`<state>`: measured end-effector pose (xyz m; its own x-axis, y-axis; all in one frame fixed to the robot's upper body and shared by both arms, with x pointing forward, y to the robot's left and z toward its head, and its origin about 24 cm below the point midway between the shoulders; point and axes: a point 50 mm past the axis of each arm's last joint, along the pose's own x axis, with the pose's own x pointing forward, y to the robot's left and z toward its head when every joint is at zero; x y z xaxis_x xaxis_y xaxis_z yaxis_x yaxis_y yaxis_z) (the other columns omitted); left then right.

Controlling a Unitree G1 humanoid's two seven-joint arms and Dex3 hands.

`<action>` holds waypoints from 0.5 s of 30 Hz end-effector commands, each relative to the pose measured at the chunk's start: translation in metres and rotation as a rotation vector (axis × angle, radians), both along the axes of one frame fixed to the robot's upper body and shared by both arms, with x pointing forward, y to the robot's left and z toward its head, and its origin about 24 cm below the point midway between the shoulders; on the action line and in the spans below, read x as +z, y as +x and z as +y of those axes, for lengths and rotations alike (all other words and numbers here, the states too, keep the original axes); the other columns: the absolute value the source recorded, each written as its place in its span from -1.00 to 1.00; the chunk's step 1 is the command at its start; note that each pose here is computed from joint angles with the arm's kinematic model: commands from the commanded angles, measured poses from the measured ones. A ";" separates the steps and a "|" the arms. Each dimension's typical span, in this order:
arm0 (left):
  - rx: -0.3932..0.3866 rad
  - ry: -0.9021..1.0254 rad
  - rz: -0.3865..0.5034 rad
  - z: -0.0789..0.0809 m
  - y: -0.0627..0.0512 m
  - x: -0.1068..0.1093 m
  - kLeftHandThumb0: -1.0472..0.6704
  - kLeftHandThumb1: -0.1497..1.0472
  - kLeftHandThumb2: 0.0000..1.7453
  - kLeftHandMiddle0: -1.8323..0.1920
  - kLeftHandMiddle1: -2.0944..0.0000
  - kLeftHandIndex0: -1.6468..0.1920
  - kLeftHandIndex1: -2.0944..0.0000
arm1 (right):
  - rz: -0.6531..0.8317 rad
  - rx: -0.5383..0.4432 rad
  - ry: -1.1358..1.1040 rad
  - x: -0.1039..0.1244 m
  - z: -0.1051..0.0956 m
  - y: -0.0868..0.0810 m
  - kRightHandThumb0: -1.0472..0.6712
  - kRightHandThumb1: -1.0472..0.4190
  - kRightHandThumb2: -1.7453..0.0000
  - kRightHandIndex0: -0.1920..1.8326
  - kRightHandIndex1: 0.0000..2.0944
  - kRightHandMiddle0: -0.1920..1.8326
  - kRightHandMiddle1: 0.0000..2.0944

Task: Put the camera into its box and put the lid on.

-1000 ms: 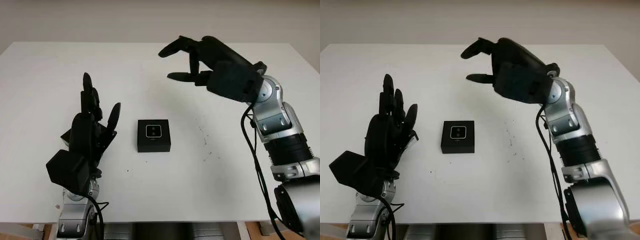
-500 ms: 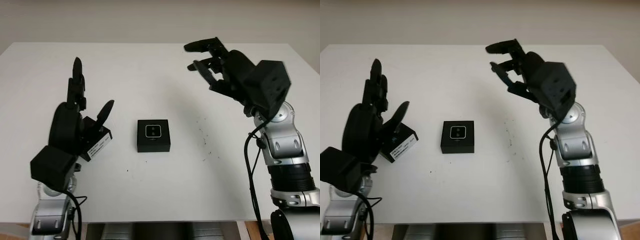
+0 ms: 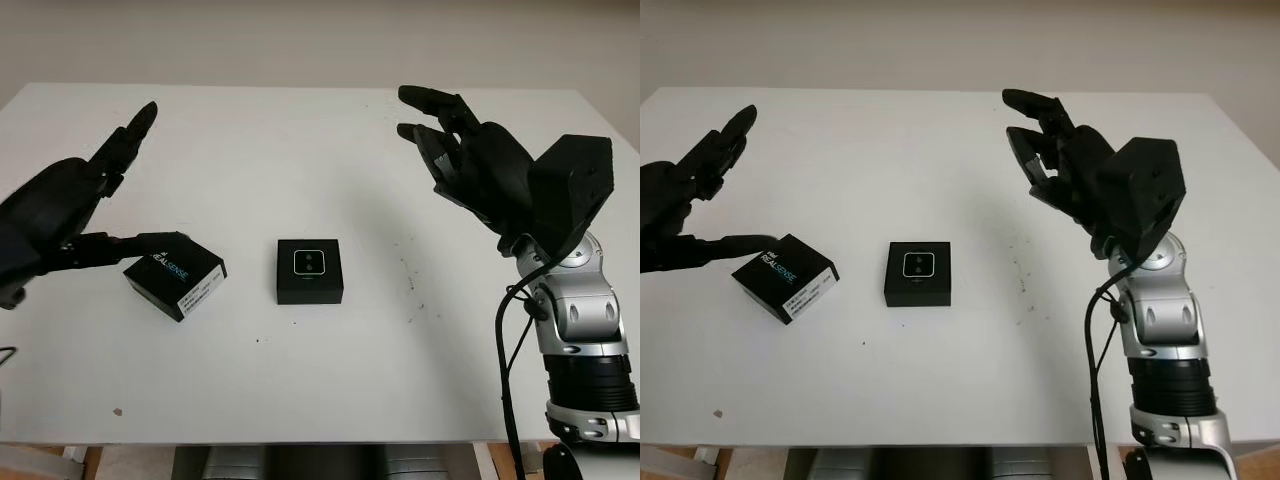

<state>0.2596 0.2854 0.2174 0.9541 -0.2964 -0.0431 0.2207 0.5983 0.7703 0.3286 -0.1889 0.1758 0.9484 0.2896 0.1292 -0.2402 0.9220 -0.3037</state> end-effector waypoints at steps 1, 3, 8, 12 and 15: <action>-0.026 0.040 0.012 -0.001 0.003 0.006 -0.70 0.62 -0.97 0.99 0.95 0.99 0.96 | -0.011 -0.006 0.008 0.004 -0.002 -0.002 -0.55 -1.00 0.33 -0.90 -0.37 -1.00 -0.31; -0.080 0.052 0.053 -0.001 0.007 0.007 -0.63 0.60 -0.96 1.00 0.98 1.00 0.98 | -0.007 -0.002 0.017 0.003 -0.003 -0.003 -0.54 -1.00 0.32 -0.90 -0.37 -1.00 -0.33; -0.140 0.245 0.119 -0.008 0.019 0.010 -0.60 0.60 -0.94 1.00 1.00 1.00 1.00 | 0.000 -0.013 0.064 0.002 -0.004 -0.003 -0.55 -1.00 0.30 -0.92 -0.37 -1.00 -0.36; -0.190 0.431 0.133 -0.022 0.026 0.007 -0.58 0.59 -0.94 1.00 1.00 1.00 1.00 | 0.019 -0.053 0.155 0.000 -0.002 -0.007 -0.59 -1.00 0.25 -0.99 -0.48 -1.00 -0.54; -0.222 0.558 0.133 -0.029 0.028 0.002 -0.58 0.64 -0.93 1.00 1.00 1.00 1.00 | 0.025 -0.065 0.183 -0.001 -0.002 -0.010 -0.60 -1.00 0.19 -1.00 -0.65 -0.99 -0.72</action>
<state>0.2871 0.2570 0.2163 0.8492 -0.3958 -0.3497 0.4138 0.0870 0.9062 0.3221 -0.1881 0.1725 0.9671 0.2154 0.1354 -0.1974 0.9710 -0.1346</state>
